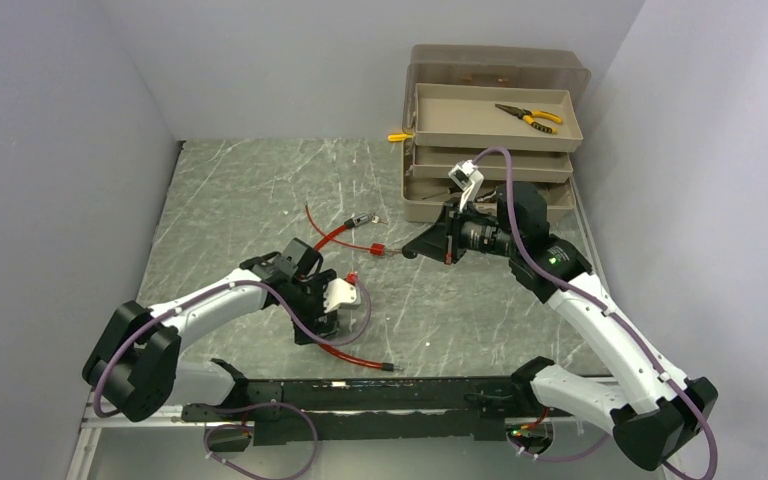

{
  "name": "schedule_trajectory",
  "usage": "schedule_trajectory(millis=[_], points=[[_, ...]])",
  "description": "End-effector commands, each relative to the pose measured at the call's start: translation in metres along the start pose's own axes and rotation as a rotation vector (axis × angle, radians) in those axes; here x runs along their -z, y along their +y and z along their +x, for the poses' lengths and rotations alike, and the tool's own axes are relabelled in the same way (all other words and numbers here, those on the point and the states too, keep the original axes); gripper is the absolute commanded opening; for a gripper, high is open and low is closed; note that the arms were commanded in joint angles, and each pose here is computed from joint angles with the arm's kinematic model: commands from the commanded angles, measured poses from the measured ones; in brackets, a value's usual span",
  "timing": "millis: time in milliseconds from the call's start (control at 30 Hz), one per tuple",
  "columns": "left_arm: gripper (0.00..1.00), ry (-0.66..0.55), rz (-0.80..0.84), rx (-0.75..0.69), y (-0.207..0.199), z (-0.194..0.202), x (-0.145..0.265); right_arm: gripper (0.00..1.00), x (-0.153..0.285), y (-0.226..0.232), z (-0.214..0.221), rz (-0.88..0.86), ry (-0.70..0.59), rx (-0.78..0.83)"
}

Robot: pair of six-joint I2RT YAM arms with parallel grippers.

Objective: Unlock with the key
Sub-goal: Pick up the lock from the center of the board.

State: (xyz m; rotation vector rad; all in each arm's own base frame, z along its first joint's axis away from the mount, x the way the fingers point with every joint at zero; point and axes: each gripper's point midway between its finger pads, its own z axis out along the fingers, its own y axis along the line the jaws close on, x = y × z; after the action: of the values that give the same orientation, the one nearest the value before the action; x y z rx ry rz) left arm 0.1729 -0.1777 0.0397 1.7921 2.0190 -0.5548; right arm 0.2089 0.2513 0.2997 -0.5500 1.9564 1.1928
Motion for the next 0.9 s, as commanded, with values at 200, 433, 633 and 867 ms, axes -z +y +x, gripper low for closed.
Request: schedule_trajectory(millis=[200, 433, 633, 867], points=[[0.93, -0.019, -0.016, -0.038, 0.013, 0.0, -0.01, 0.0, 0.001, 0.013, -0.017, -0.044, -0.027, 0.005], [0.88, -0.007, -0.029, -0.036, 0.017, 0.007, -0.015, 0.0, -0.001, 0.014, -0.018, -0.055, -0.019, 0.007], [0.87, 0.017, -0.019, -0.023, 0.015, 0.017, -0.023, 0.0, -0.002, 0.013, -0.017, -0.059, -0.017, 0.002], [0.76, 0.029, -0.003, 0.0, 0.014, 0.021, -0.03, 0.0, -0.004, 0.015, -0.02, -0.068, -0.006, 0.011]])
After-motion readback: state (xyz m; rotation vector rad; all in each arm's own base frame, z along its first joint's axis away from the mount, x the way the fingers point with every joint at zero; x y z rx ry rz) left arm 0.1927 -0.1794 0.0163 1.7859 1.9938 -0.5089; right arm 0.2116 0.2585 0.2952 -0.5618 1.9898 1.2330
